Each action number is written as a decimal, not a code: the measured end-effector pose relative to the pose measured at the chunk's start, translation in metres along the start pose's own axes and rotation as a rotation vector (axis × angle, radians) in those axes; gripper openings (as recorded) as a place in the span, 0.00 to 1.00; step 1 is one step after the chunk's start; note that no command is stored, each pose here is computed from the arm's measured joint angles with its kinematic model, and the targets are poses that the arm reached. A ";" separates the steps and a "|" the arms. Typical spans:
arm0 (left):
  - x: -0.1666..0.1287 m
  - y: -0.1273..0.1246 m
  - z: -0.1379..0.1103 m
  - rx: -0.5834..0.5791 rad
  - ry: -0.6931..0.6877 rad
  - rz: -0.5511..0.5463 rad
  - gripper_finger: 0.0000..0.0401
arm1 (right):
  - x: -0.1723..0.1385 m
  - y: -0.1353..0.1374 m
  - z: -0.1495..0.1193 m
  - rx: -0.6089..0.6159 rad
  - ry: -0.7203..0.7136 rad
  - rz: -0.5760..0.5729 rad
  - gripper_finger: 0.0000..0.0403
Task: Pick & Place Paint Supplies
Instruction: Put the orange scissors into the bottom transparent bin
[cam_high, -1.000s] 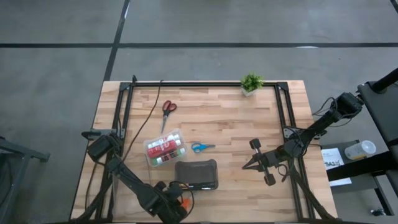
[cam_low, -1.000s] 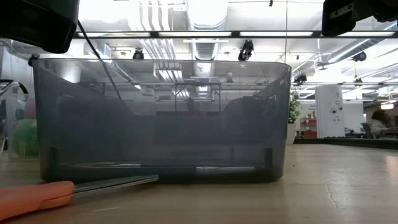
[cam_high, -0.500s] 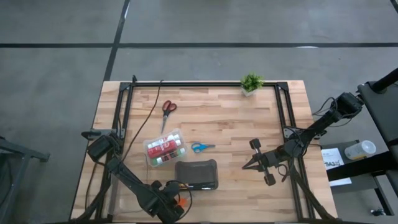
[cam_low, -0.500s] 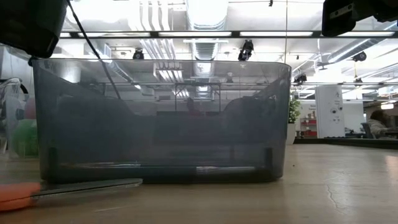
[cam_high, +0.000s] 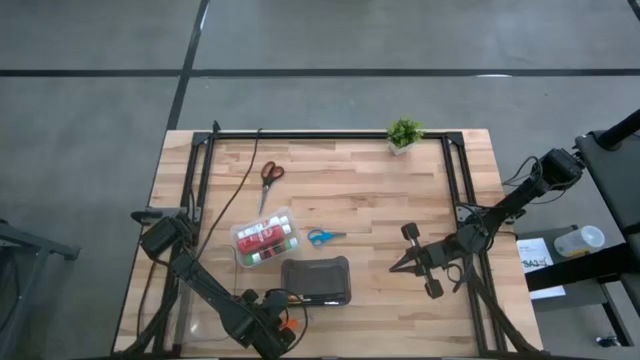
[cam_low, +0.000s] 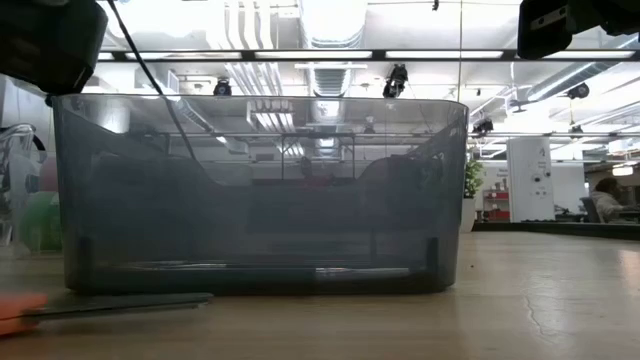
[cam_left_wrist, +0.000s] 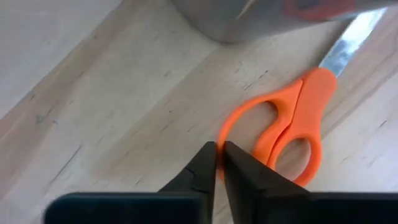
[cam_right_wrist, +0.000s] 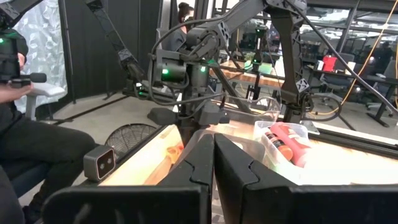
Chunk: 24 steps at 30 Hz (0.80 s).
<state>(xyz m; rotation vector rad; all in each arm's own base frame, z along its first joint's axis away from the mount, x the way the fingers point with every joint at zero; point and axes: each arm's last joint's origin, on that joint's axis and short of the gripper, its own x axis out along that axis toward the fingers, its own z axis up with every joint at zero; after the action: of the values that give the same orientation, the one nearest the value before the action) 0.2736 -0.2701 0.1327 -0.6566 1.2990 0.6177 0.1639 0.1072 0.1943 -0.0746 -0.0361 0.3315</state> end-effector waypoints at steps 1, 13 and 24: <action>0.000 0.000 0.000 -0.001 0.000 0.001 0.06 | 0.000 0.000 0.000 0.000 0.001 0.000 0.02; 0.000 0.000 0.000 -0.003 -0.003 -0.003 0.02 | 0.000 0.000 0.000 0.000 0.001 0.000 0.02; -0.008 -0.012 0.001 -0.007 -0.011 -0.094 0.01 | 0.000 0.000 0.000 0.000 0.001 -0.001 0.02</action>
<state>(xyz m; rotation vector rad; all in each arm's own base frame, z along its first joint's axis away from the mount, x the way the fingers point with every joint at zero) 0.2818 -0.2778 0.1414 -0.7153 1.2488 0.5483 0.1640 0.1070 0.1941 -0.0749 -0.0355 0.3307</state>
